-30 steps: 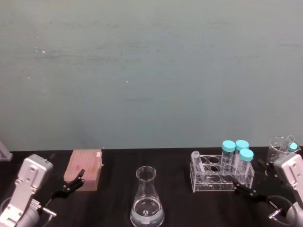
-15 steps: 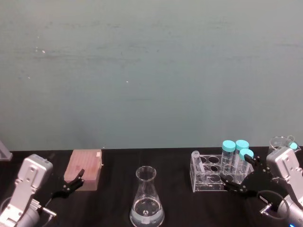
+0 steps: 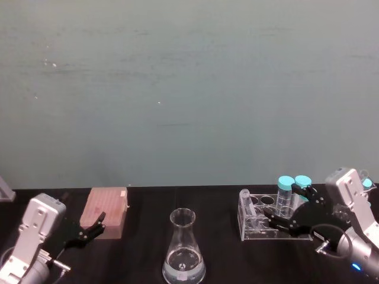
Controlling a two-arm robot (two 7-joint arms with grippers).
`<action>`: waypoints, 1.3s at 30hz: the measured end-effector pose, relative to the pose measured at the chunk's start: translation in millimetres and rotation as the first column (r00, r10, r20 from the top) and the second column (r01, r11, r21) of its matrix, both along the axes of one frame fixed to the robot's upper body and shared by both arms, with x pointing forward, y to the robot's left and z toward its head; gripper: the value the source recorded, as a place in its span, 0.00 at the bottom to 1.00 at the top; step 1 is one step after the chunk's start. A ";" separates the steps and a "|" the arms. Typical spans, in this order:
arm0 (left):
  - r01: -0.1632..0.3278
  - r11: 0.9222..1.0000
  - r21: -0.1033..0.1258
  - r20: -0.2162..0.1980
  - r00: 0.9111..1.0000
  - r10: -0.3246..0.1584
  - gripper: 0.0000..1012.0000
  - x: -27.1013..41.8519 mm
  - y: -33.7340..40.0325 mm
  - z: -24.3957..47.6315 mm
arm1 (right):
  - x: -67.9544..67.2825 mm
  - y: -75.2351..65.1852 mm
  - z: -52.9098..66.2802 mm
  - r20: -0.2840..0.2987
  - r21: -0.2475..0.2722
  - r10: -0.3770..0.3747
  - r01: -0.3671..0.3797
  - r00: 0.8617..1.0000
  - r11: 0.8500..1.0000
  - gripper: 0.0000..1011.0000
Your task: Pour the liquid from the test tube into the beaker using one hand.
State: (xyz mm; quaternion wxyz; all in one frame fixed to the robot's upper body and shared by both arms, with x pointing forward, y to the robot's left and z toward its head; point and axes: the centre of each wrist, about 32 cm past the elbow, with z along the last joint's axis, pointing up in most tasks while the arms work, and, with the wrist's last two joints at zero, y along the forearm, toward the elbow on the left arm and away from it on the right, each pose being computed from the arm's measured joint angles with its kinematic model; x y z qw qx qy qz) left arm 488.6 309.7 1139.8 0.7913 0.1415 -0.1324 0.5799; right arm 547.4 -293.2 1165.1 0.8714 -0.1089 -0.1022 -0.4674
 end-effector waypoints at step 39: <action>0.000 1.000 0.000 0.000 1.000 0.000 0.99 0.0 0.0 0.0 | 67.5 7.4 7.3 -0.112 -0.003 0.148 -0.149 0.983 0.989 0.99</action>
